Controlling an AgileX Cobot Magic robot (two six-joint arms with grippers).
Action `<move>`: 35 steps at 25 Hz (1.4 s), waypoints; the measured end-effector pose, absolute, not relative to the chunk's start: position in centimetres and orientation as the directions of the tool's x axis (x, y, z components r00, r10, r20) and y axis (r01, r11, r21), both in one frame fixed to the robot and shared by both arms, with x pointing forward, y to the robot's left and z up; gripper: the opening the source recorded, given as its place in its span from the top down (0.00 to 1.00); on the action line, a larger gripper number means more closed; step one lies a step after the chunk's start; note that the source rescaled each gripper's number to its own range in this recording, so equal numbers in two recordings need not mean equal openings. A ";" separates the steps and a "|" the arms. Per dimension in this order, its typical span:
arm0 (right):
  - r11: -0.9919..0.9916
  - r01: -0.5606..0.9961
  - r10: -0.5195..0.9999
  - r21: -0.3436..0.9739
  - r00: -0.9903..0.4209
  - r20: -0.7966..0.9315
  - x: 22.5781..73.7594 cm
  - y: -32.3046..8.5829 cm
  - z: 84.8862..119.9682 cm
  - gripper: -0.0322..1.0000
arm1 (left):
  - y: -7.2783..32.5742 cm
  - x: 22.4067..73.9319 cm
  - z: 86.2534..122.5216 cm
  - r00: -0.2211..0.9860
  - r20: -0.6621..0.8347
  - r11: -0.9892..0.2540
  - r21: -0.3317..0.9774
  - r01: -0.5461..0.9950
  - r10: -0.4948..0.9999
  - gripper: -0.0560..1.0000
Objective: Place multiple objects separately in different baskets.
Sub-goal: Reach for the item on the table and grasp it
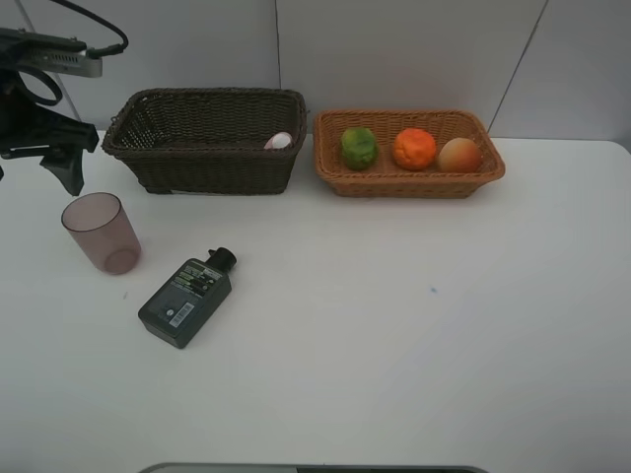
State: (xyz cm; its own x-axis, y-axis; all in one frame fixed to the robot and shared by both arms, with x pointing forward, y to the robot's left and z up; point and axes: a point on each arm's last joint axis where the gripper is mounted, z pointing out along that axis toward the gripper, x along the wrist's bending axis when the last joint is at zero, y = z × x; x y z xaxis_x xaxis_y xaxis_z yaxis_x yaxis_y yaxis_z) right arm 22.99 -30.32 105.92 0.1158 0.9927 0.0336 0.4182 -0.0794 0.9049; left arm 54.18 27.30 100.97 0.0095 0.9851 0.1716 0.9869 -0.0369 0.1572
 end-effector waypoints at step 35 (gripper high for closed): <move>-0.080 0.418 0.993 0.905 0.115 0.035 23.0 -30.3 105.9 0.09 | 28.5 56.3 93.1 -0.033 0.039 0.029 0.120 0.992 0.999 0.04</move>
State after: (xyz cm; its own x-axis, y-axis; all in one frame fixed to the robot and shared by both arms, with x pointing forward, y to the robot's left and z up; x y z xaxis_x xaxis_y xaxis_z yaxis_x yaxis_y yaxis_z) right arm 23.00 -30.30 105.92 0.1145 0.9928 0.0353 0.4182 -0.0804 0.9048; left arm 56.33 28.48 93.11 -0.0334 0.9987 0.0390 0.9924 0.0286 0.1196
